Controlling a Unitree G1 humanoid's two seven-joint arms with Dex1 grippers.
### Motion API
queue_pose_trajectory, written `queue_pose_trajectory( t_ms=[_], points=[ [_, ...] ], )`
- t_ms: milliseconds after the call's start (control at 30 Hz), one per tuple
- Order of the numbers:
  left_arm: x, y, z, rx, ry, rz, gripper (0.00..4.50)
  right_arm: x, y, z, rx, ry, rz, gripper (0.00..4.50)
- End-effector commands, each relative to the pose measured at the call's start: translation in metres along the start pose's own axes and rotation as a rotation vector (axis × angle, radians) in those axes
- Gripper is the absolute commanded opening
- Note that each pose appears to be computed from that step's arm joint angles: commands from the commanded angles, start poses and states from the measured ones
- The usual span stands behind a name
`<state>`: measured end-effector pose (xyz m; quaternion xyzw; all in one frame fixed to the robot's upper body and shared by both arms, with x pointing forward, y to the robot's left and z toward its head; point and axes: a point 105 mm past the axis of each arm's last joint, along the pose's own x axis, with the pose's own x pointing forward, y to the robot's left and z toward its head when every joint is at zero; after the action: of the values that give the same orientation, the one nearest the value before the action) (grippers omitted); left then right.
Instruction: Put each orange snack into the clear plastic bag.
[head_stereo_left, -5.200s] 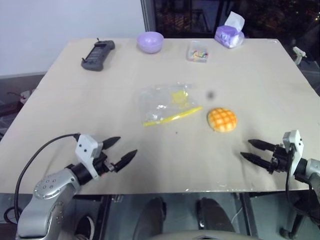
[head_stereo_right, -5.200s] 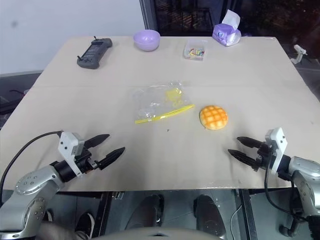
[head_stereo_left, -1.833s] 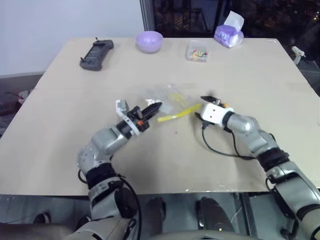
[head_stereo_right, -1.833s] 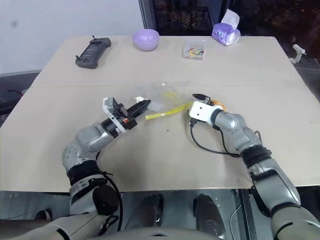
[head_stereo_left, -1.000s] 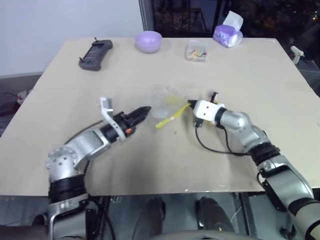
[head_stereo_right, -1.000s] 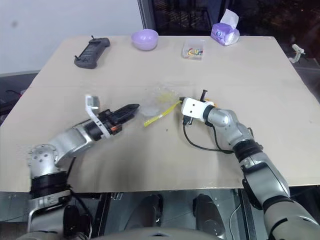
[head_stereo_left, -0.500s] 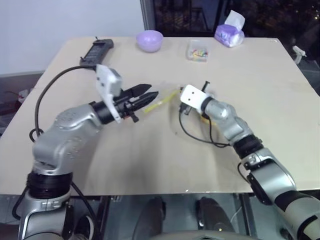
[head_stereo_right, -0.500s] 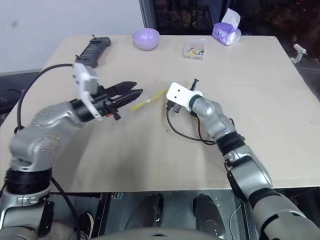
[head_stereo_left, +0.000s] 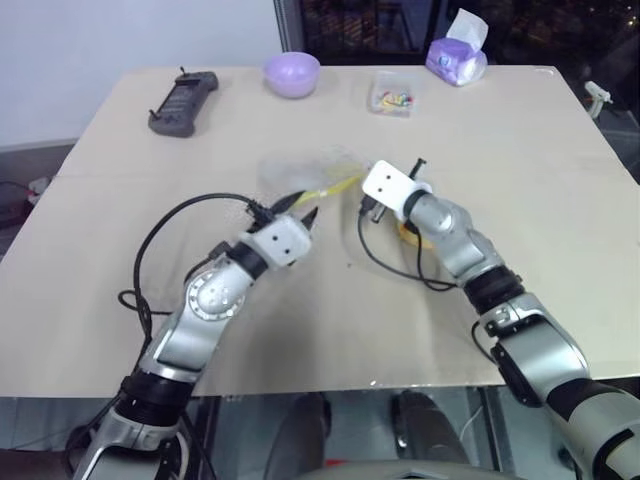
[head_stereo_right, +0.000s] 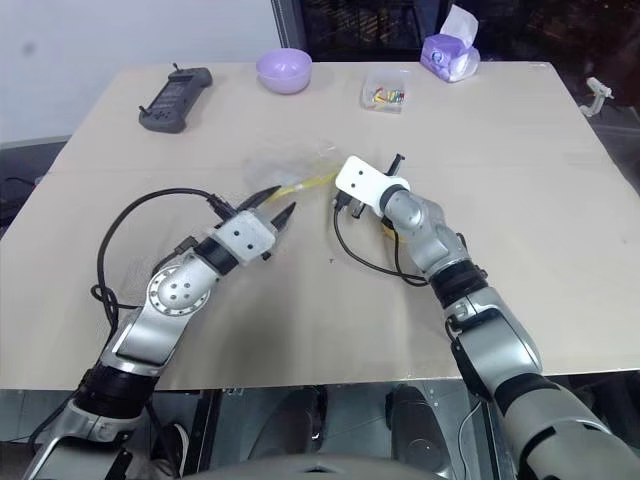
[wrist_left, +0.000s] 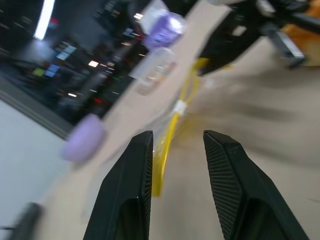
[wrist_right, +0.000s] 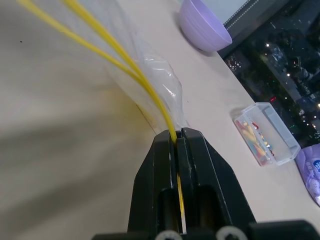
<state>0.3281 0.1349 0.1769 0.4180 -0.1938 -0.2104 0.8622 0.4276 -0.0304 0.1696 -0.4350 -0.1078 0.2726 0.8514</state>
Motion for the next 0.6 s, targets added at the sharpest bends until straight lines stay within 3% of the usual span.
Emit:
queue_pose_trajectory(
  t_ms=[33, 233, 333, 400, 600],
  points=[
    [-0.002, 0.008, -0.001, 0.049, -0.003, 0.041, 1.69, -0.001, -0.018, 0.021, 0.001, -0.068, -0.058, 0.00],
    [0.001, 0.007, -0.004, 0.037, 0.002, 0.039, 1.69, -0.001, -0.018, 0.022, 0.000, -0.073, -0.058, 0.00],
    [0.003, 0.007, -0.003, 0.021, -0.011, 0.035, 0.88, -0.002, -0.020, 0.022, -0.003, -0.076, -0.061, 0.00],
    [0.005, 0.006, -0.002, 0.029, -0.020, 0.024, 0.04, -0.002, -0.020, 0.022, -0.004, -0.077, -0.061, 0.00],
    [0.006, 0.009, 0.006, 0.036, -0.064, 0.040, 0.04, -0.002, -0.017, 0.022, -0.002, -0.080, -0.052, 0.00]
  ],
)
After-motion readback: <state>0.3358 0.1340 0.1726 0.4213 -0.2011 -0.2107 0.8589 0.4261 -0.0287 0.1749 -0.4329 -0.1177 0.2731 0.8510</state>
